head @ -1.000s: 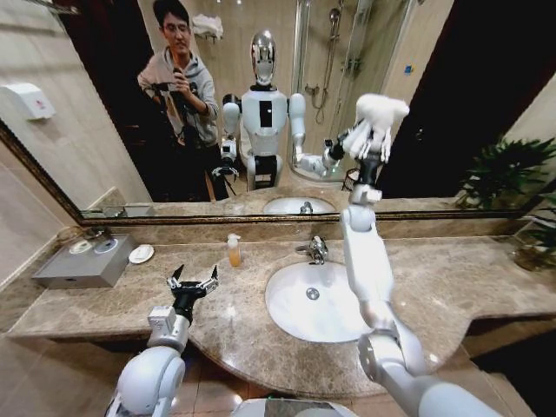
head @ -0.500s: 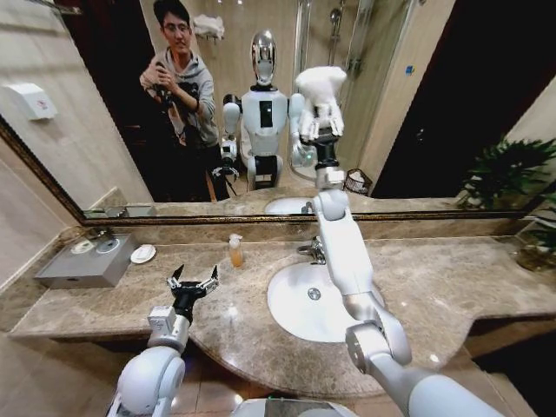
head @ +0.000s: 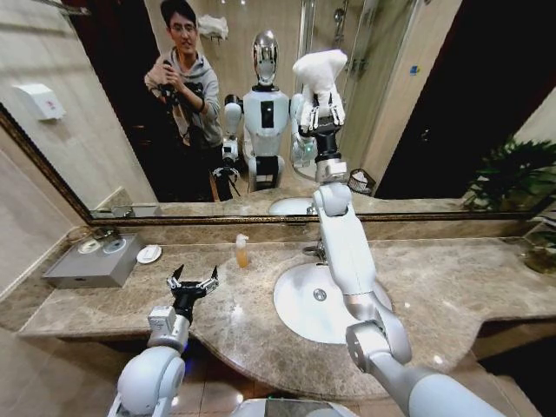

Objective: Pick up the towel from the sink counter and wipe the mirror surface.

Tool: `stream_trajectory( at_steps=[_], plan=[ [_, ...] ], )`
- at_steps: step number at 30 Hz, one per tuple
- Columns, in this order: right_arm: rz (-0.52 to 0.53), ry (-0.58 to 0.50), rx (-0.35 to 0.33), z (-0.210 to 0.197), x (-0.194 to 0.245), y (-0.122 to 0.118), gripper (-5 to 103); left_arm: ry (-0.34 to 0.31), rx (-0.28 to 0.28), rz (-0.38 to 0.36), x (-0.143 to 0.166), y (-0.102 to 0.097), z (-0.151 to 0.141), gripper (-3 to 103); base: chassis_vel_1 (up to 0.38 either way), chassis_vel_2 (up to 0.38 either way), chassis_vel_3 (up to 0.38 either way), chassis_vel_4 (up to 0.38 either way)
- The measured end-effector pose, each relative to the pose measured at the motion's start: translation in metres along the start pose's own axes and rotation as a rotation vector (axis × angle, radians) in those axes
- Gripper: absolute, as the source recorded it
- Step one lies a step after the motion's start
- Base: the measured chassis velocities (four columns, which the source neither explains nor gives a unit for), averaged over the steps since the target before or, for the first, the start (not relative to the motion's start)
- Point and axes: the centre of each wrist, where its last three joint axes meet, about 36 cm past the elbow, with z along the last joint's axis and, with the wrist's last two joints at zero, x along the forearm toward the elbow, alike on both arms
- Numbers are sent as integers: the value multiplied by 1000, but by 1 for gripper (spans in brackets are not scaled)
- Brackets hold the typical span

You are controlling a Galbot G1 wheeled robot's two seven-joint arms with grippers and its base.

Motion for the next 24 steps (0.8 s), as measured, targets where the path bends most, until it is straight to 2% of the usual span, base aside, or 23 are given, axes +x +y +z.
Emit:
stream_trajectory(
  at_steps=[6, 11, 14, 16, 17, 20, 23, 24],
  plan=[
    [-21, -5, -6, -1, -3, 5, 19, 0, 0, 0, 0, 0, 0, 100, 163, 166, -184, -171],
    [-34, 0, -43, -5, -10, 12, 19, 0, -1, 0, 0, 0, 0, 100, 196, 224, -194, -189],
    [26, 17, -52, -13, -20, 9, 19, 0, -1, 0, 0, 0, 0, 100, 144, 112, -47, -120],
    [134, 24, -37, -20, -33, -6, 19, 0, 0, 0, 0, 0, 0, 100, 19, 8, -34, -2],
    [134, 24, -37, -20, -33, -6, 19, 0, 0, 0, 0, 0, 0, 100, 0, 0, 0, 0],
    [242, 27, -15, -21, -42, -31, 19, 0, 0, 0, 0, 0, 0, 100, -39, -53, 19, 33],
    [253, 41, -24, -19, -42, -33, 19, 0, 0, 0, 0, 0, 0, 100, -69, -81, 22, 33],
    [227, 44, -28, -18, -41, -27, 19, 0, 0, 0, 0, 0, 0, 100, -60, -35, 22, -6]
  ],
)
